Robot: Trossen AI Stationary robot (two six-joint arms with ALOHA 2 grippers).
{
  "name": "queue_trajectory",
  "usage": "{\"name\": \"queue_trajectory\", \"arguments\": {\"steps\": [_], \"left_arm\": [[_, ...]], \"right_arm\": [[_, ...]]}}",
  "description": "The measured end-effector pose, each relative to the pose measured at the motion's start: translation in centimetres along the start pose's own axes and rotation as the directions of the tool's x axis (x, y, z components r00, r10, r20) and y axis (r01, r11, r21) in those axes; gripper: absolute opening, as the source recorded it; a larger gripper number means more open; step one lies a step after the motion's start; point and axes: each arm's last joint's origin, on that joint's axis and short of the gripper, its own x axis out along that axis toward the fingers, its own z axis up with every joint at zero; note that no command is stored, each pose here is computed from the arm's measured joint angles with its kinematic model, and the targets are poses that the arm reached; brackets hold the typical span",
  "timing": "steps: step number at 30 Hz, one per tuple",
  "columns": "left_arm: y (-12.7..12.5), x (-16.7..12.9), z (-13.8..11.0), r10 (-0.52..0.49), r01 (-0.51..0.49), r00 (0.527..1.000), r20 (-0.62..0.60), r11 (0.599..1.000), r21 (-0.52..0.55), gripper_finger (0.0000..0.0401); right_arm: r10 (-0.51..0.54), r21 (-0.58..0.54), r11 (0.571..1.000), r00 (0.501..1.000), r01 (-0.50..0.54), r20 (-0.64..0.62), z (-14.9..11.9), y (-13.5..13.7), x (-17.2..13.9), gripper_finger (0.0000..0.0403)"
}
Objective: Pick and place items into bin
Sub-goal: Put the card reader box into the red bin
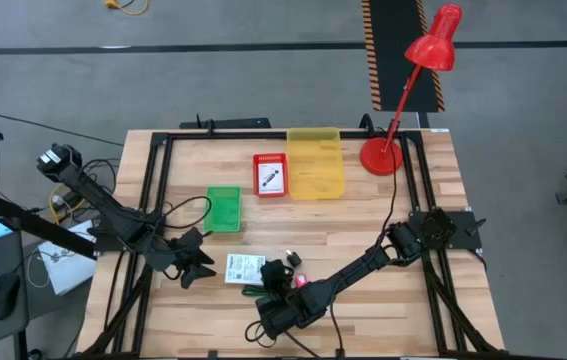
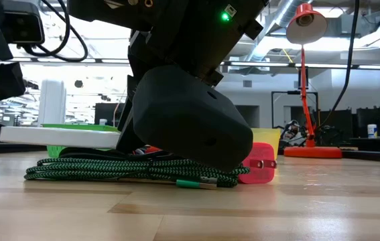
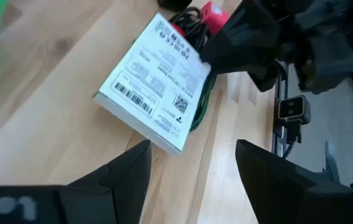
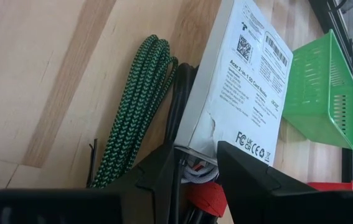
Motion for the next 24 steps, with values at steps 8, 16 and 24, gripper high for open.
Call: {"name": "queue_trajectory", "arguments": {"steps": [8,16,24], "left_arm": [[0.3,1.5,-0.8,0.059,-0.061,0.997,-0.047,0.998,-0.032,0.0222],[0.3,2.5,-1.2,0.065,-0.070,0.996,-0.068,0.996,-0.062,0.0222],[0.5,3.2,-1.5,0.098,-0.105,0.992,-0.081,0.990,-0.092,0.0222]], "right_arm": [[0.000,0.000,1.000,1.000,0.000,0.000,0.0,0.0,0.0,0.0118],[0.000,0.000,1.000,1.000,0.000,0.000,0.0,0.0,0.0,0.0118],[0.000,0.000,1.000,1.000,0.000,0.000,0.0,0.0,0.0,0.0118]]}}
